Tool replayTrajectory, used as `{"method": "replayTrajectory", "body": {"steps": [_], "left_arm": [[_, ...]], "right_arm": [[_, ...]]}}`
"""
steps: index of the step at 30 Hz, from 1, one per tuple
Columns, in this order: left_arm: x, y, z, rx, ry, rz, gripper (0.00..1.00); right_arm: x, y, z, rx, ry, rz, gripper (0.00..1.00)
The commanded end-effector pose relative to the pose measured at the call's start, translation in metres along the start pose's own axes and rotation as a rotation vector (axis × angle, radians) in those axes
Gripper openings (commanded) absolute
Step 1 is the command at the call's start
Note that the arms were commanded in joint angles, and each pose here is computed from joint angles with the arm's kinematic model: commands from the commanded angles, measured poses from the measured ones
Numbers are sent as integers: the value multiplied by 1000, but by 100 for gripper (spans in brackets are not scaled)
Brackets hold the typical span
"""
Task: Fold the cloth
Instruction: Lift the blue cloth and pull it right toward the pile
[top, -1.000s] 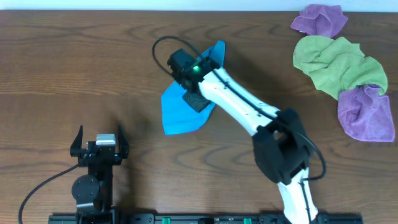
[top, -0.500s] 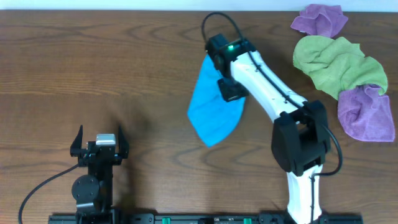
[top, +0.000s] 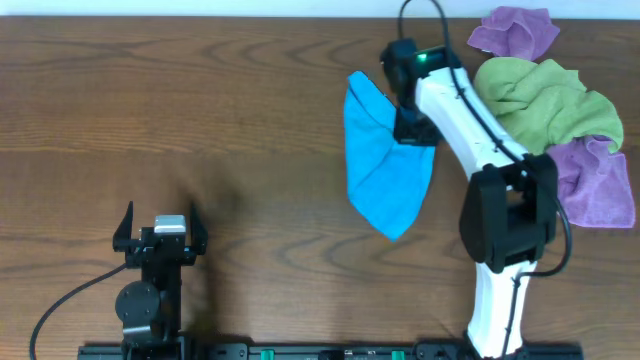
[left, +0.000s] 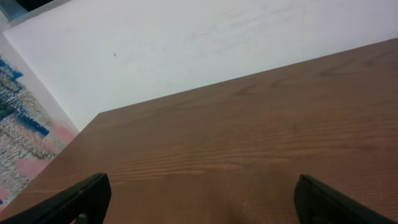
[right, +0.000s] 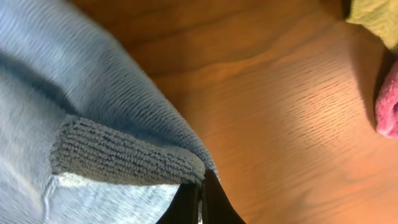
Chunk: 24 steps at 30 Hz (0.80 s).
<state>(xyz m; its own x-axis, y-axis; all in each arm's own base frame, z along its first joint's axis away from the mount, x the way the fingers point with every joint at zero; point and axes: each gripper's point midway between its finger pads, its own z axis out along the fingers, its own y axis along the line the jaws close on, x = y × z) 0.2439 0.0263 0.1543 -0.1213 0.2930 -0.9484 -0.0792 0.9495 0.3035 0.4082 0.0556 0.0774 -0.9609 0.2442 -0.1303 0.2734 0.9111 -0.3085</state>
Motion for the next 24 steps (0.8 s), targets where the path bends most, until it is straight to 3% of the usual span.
{"method": "replayTrajectory", "body": {"steps": [1, 14, 17, 20, 21, 22, 23, 24], "left_arm": [[18, -4, 0, 14, 67, 15, 95], [18, -4, 0, 14, 67, 15, 95], [18, -4, 0, 14, 67, 15, 95], [18, -4, 0, 14, 67, 15, 95], [18, -4, 0, 14, 67, 15, 95], [18, -4, 0, 14, 67, 15, 95], [18, -4, 0, 14, 67, 15, 95], [18, -4, 0, 14, 67, 15, 95]], "right_arm": [[-12, -19, 3, -7, -4, 172, 1], [-27, -81, 30, -36, 99, 641, 1], [-31, -85, 32, -52, 98, 626, 1], [-36, -85, 32, -56, 66, 485, 4], [-37, -84, 32, -61, 59, 429, 18], [-38, -83, 31, -63, 55, 381, 46], [-37, -82, 31, -64, 54, 341, 60], [-37, -81, 31, -65, 53, 309, 63]]}}
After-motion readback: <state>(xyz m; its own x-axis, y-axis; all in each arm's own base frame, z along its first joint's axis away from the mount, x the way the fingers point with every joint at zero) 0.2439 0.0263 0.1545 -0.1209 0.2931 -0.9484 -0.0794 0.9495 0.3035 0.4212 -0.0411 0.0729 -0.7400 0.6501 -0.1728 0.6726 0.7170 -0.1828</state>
